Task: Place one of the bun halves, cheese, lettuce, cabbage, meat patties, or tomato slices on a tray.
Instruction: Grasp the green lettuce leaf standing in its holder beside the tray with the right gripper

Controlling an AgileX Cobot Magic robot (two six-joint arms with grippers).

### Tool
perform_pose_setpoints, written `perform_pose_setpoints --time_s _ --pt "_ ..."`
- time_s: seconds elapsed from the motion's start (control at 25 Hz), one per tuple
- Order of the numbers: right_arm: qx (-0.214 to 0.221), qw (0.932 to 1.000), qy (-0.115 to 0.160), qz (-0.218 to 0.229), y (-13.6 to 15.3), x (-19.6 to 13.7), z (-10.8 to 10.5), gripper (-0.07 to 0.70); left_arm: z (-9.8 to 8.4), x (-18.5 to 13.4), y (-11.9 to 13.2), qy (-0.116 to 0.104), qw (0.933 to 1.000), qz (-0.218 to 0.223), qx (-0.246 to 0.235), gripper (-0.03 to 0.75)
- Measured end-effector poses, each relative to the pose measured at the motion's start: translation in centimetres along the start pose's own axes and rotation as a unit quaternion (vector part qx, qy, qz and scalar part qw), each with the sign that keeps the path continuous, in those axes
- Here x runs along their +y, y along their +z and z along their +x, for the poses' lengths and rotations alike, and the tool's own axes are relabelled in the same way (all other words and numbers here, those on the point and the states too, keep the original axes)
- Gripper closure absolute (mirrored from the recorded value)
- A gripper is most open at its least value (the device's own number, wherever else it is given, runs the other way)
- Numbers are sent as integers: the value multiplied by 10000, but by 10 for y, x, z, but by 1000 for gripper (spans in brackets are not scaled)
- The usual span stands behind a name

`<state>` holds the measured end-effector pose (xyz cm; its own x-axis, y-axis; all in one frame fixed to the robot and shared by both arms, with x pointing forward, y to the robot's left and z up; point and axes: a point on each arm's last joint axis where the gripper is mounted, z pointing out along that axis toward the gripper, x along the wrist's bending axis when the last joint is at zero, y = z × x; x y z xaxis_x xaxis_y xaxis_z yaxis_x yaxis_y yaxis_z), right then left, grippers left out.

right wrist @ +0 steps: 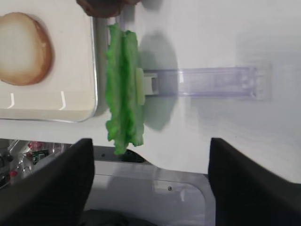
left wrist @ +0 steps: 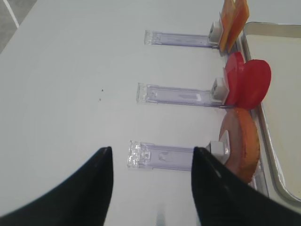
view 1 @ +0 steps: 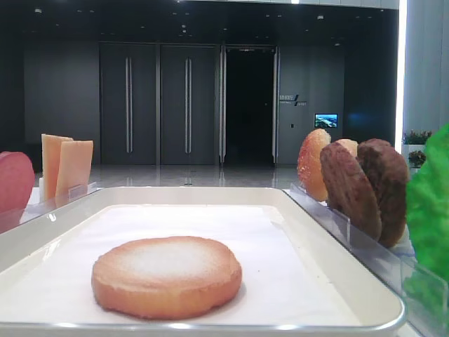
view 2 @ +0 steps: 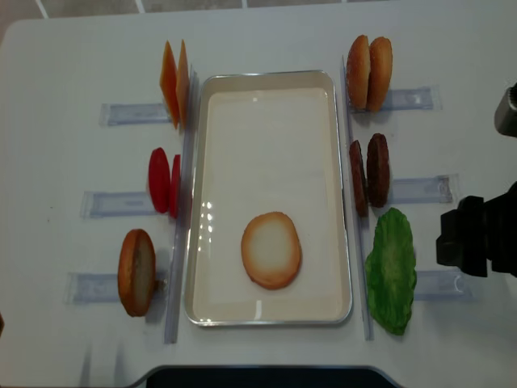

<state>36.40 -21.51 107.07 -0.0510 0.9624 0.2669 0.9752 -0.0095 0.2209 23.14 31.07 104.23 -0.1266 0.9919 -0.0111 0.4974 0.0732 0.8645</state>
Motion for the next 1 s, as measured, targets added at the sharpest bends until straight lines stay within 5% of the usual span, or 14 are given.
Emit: perform_pose_setpoints --time_s 0.32,1.0 --pt "-159 9989 -281 338 20 5 34 118 0 0 0 0 10000 0 0 307" --pt "-604 9958 -376 569 66 27 43 164 0 0 0 0 10000 0 0 307"
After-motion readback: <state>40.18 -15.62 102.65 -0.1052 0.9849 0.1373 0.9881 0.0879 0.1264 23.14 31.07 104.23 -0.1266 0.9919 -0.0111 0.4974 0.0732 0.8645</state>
